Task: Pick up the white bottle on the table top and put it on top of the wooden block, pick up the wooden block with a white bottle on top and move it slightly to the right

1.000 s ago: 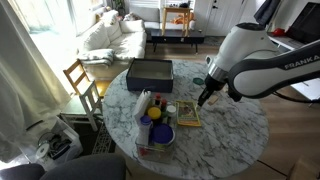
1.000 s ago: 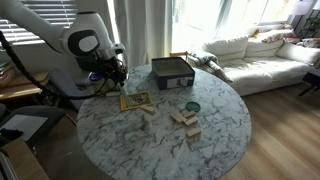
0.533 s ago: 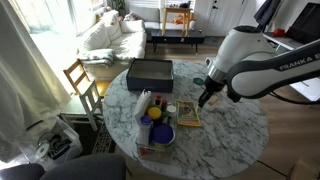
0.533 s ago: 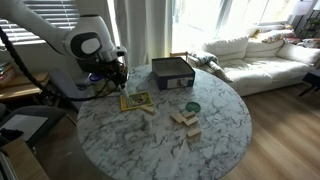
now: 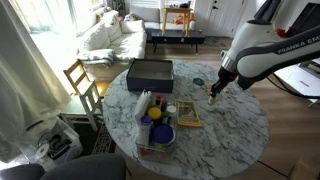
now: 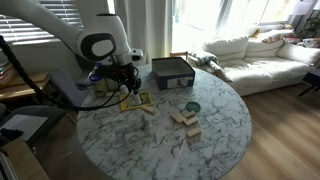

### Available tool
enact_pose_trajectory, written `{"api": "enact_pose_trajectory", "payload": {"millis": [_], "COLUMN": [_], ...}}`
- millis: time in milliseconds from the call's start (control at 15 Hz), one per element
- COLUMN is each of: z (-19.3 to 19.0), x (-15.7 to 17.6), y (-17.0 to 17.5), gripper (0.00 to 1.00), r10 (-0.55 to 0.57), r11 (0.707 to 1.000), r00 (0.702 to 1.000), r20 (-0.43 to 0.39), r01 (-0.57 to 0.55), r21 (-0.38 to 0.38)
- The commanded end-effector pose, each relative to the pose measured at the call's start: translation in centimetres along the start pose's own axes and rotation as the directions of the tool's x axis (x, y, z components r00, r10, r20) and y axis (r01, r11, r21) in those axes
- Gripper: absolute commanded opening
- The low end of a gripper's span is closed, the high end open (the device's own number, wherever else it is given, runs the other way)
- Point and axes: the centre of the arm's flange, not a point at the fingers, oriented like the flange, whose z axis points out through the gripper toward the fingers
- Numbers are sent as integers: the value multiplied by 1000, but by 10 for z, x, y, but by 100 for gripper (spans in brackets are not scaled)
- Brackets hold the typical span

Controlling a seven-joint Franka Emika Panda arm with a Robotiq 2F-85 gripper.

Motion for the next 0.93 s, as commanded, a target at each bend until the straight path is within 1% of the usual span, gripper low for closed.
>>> {"api": "enact_pose_trajectory", "payload": {"millis": [0,333,867], "z": [2,10,17], "x": [4,7,10], "y": [24,39,53], "gripper": [12,12,12], "r10": [35,86,113], "r11": [999,996,992], "r00": [999,996,993], "r20": [20,14,23], "r01": [-35,-86,-114], "r21": [15,34,44]}}
